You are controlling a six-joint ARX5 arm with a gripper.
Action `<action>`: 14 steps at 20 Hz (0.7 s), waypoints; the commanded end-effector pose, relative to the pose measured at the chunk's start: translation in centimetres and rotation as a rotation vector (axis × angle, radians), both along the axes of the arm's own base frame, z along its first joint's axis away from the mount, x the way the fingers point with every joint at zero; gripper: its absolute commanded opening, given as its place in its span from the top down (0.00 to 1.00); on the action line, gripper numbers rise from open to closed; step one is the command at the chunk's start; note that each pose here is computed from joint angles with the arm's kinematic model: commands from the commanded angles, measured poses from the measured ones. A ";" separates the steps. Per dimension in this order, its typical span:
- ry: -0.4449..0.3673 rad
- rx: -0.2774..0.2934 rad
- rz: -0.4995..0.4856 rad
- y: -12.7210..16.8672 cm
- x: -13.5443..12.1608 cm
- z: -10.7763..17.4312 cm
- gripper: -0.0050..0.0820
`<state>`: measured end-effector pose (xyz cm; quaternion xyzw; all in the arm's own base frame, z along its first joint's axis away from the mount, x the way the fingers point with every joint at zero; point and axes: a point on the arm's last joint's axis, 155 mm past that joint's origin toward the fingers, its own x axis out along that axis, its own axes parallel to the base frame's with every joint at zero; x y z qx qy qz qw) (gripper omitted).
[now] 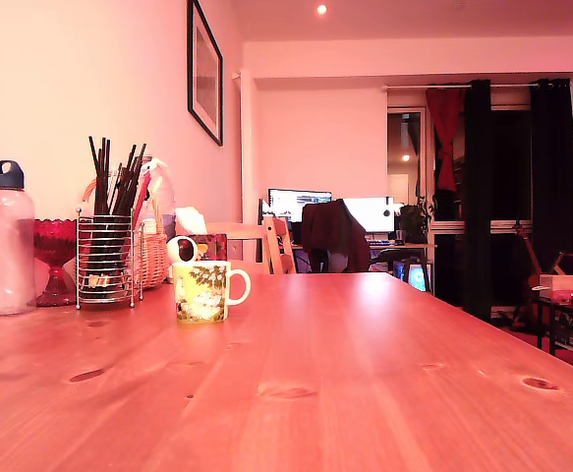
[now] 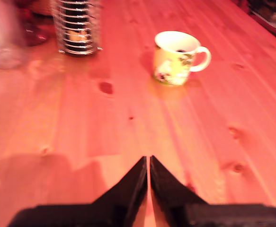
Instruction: Pick the coffee capsule and then drop it inside the coffee cup in front of you
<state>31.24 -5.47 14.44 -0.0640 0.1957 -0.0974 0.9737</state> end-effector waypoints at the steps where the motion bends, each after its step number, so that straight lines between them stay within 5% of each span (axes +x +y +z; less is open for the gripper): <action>1: -0.009 -0.003 0.016 0.4 -0.5 -0.5 0.96; 14: -0.076 -0.012 0.014 0.8 -3.9 -1.7 0.97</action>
